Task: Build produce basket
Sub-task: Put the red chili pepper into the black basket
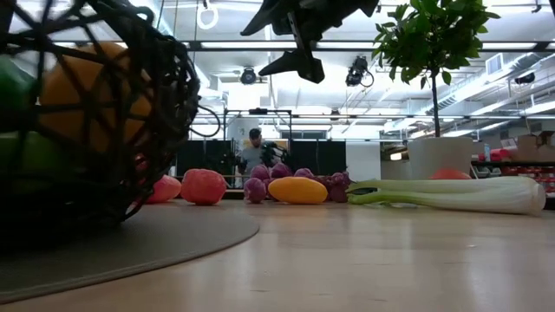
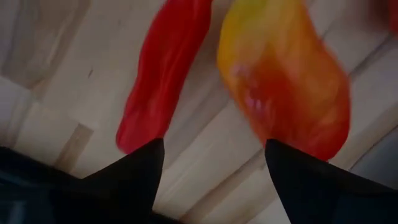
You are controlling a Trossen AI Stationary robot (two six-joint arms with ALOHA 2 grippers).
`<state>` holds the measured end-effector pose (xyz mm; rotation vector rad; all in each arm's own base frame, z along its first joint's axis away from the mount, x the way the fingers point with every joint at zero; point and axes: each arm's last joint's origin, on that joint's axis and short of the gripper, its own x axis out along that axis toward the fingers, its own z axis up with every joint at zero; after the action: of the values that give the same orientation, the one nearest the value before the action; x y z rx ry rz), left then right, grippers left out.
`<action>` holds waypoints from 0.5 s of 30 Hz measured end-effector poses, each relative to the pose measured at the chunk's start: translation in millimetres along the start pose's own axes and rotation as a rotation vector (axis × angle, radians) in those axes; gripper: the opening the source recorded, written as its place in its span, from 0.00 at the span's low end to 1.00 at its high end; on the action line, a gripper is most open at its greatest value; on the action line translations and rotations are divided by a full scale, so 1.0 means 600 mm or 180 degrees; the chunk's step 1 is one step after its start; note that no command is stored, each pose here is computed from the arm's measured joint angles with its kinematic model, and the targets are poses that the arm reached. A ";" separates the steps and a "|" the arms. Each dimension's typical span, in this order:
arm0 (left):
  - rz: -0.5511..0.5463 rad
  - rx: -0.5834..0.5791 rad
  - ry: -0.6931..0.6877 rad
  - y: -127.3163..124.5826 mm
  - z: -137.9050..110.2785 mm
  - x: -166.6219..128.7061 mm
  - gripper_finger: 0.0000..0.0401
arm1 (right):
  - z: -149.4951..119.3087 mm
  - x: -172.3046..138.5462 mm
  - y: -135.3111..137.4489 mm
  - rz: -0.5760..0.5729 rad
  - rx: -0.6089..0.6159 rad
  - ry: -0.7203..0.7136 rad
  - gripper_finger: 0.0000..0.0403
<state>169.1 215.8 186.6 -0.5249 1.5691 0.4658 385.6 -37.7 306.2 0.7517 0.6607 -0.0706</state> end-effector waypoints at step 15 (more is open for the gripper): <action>-0.0107 -0.0808 0.0269 0.023 0.017 0.050 0.60 | -0.007 0.002 0.008 0.0064 0.0035 0.0084 0.74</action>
<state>167.9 231.5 155.5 -0.7721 1.5882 0.6286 385.7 -31.1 305.8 0.7707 0.6782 -0.0461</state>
